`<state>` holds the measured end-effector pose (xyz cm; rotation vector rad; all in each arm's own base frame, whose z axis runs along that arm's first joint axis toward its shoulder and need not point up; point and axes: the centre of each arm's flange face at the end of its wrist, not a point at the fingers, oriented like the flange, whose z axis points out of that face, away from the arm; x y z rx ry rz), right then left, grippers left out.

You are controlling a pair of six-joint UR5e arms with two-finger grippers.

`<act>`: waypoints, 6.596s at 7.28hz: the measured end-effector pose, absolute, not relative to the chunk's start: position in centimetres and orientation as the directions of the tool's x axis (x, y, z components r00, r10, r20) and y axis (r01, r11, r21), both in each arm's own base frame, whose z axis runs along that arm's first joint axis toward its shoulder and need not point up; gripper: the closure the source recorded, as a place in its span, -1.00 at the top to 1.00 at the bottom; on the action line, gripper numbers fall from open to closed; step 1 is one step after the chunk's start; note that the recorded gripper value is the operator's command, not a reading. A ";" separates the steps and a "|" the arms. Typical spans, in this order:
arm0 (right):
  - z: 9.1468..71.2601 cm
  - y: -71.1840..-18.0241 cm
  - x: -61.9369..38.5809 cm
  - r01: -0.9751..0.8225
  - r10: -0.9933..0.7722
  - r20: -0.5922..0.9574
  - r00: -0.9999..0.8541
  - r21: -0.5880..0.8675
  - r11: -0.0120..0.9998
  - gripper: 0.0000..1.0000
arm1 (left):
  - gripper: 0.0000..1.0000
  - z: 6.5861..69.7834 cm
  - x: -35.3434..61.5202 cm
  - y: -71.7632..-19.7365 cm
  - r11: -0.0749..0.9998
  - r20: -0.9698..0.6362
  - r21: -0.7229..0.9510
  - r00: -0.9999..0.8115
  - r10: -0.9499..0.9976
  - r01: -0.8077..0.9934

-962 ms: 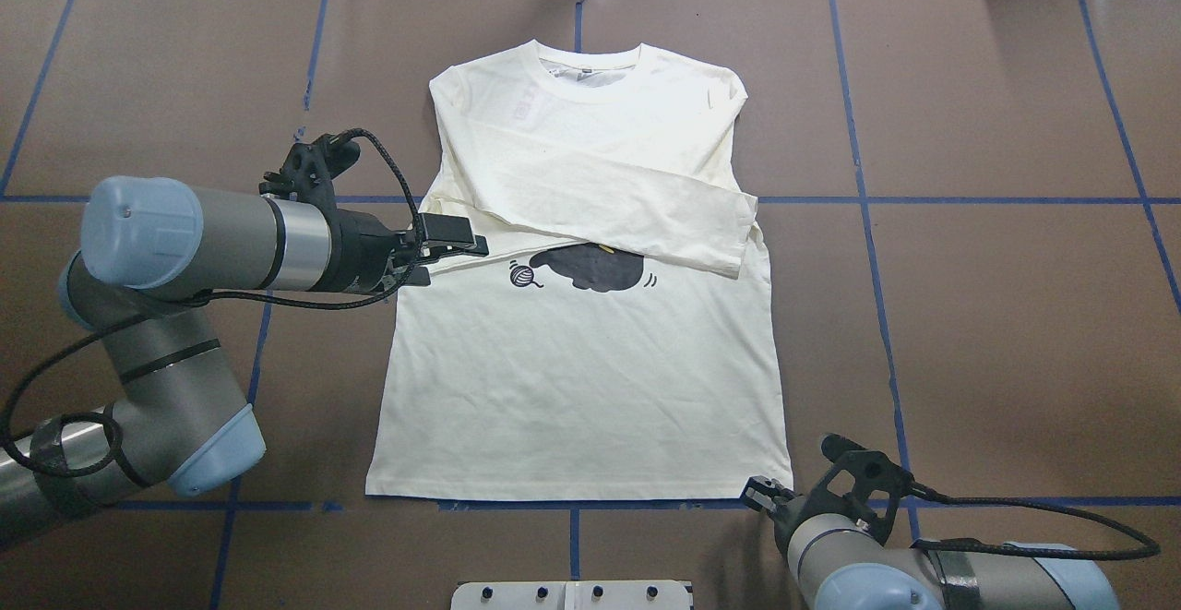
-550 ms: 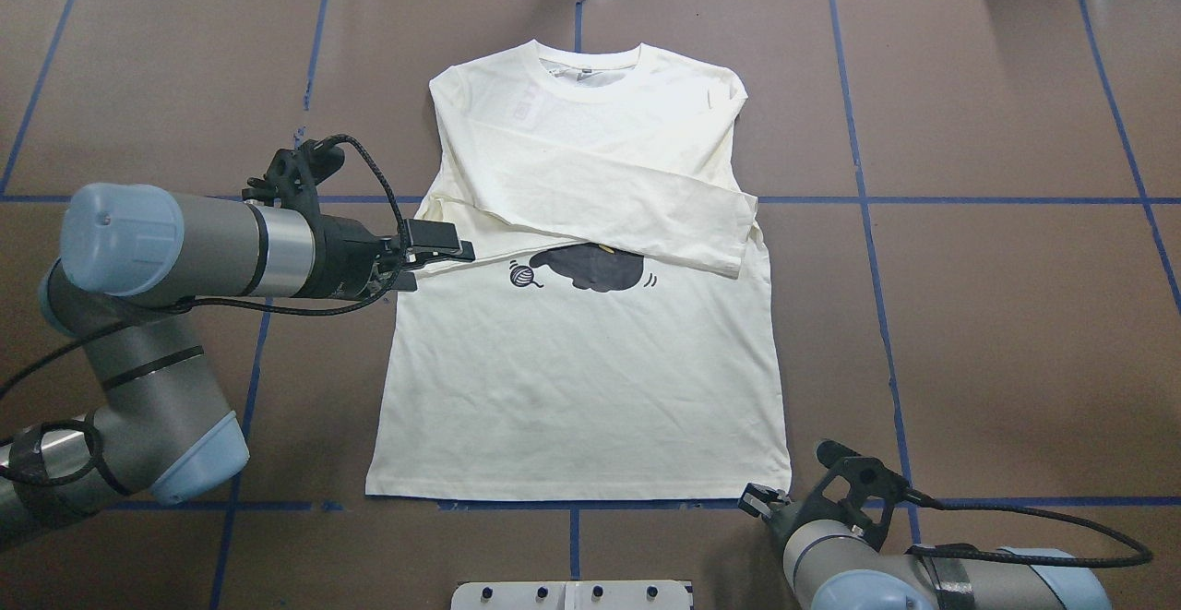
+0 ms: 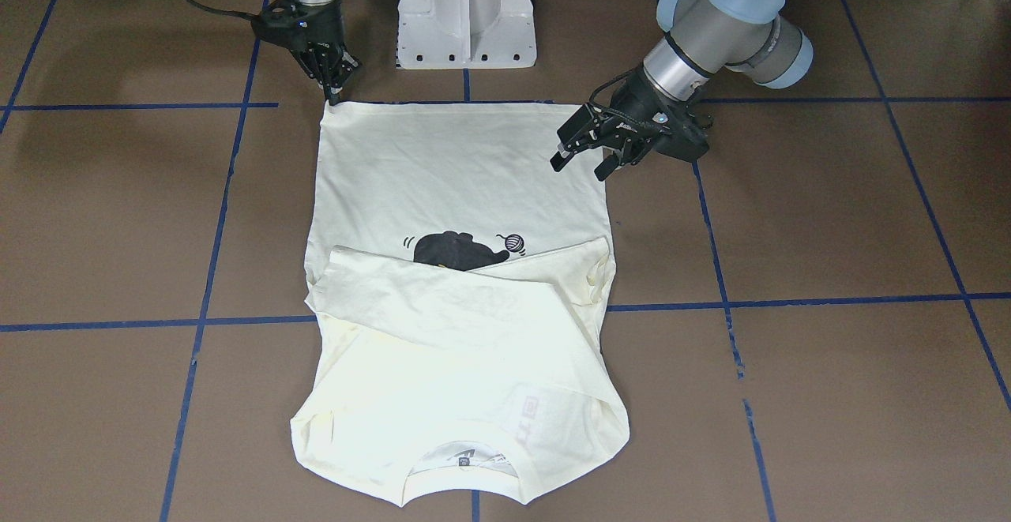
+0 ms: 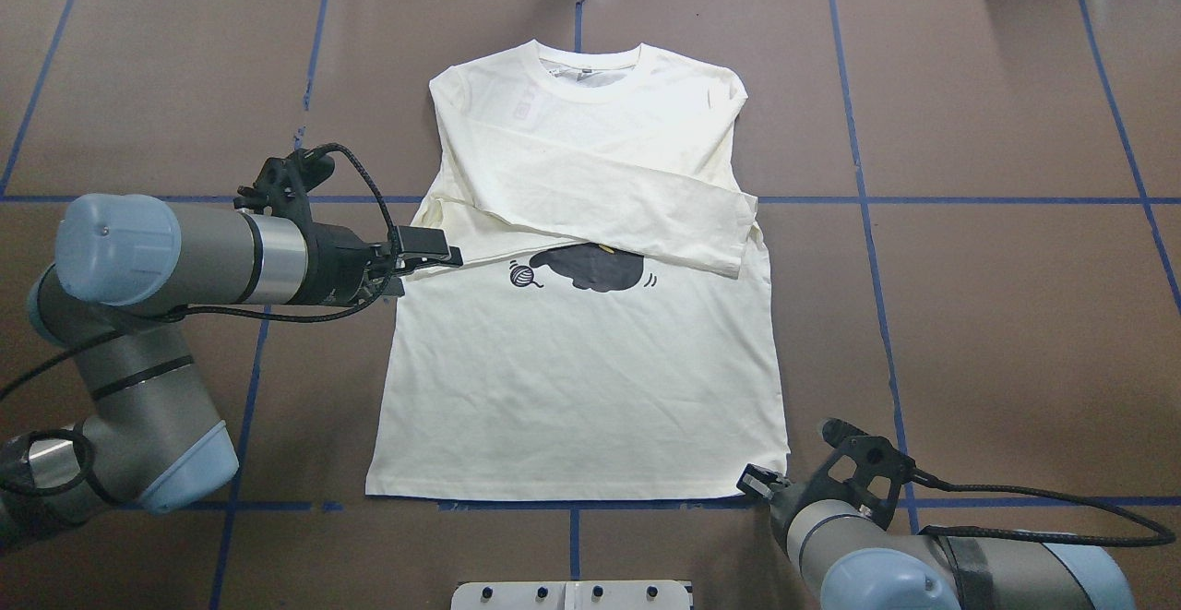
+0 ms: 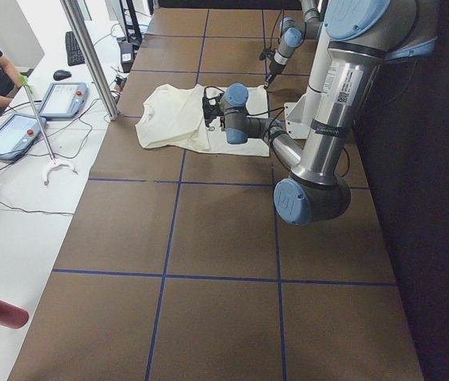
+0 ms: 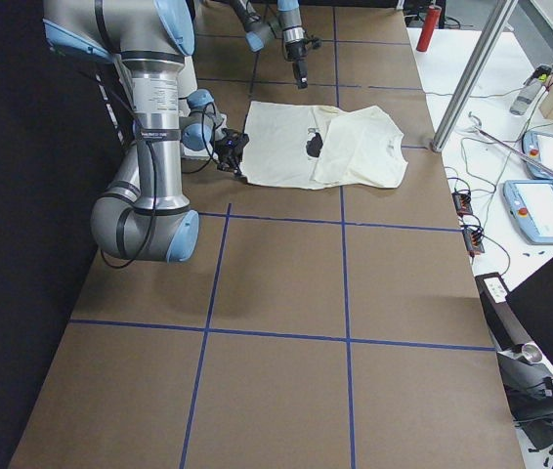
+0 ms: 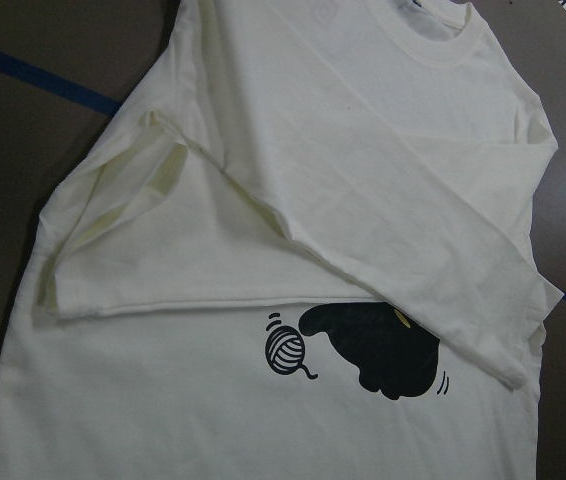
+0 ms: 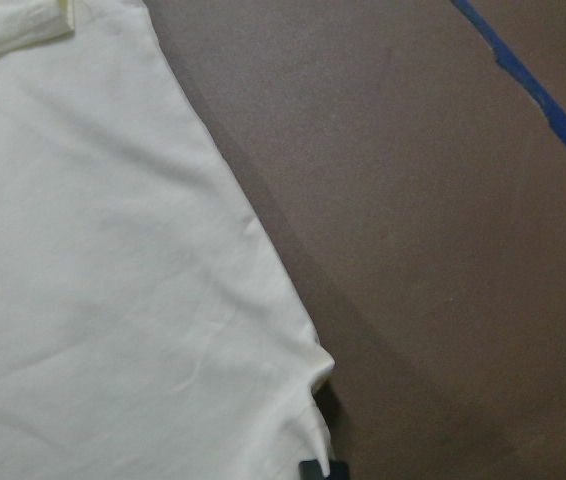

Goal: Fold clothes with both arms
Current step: 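Lower both grippers to the hem corners nearest the robot and grasp, then lift the hem with both grippers and fold it up toward the collar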

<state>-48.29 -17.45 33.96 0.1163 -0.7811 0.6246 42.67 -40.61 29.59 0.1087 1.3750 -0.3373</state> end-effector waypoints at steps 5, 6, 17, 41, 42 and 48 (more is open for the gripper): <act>31.9 -16.5 -48.2 -0.535 0.465 0.713 0.525 -0.148 0.832 -1.00 | 0.78 30.4 45.0 -29.0 0.910 -0.844 -0.242 0.391 -0.368 0.336; 31.7 -16.6 -48.2 -0.535 0.465 0.714 0.523 -0.149 0.832 -1.00 | 0.63 30.6 45.4 -27.9 0.909 -0.829 -0.245 0.413 -0.376 0.336; 31.5 -17.7 -48.0 -0.538 0.456 0.720 0.523 -0.137 0.832 -1.00 | -0.15 35.6 49.0 -22.5 0.917 -0.717 -0.214 0.582 -0.382 0.337; 31.1 -49.4 -43.5 -0.585 0.410 0.693 0.593 0.020 0.811 -1.00 | -1.00 26.6 42.9 -48.2 0.858 -0.851 0.077 0.481 -0.208 0.508; 31.9 -52.0 -43.8 -0.587 0.413 0.693 0.591 0.018 0.809 -1.00 | -1.00 28.8 42.9 -50.9 0.844 -0.852 0.093 0.481 -0.207 0.528; 33.1 -59.5 -47.5 -0.577 0.414 0.652 0.636 0.045 0.816 -1.00 | -1.00 34.4 44.3 -59.0 0.809 -0.840 0.129 0.497 -0.219 0.573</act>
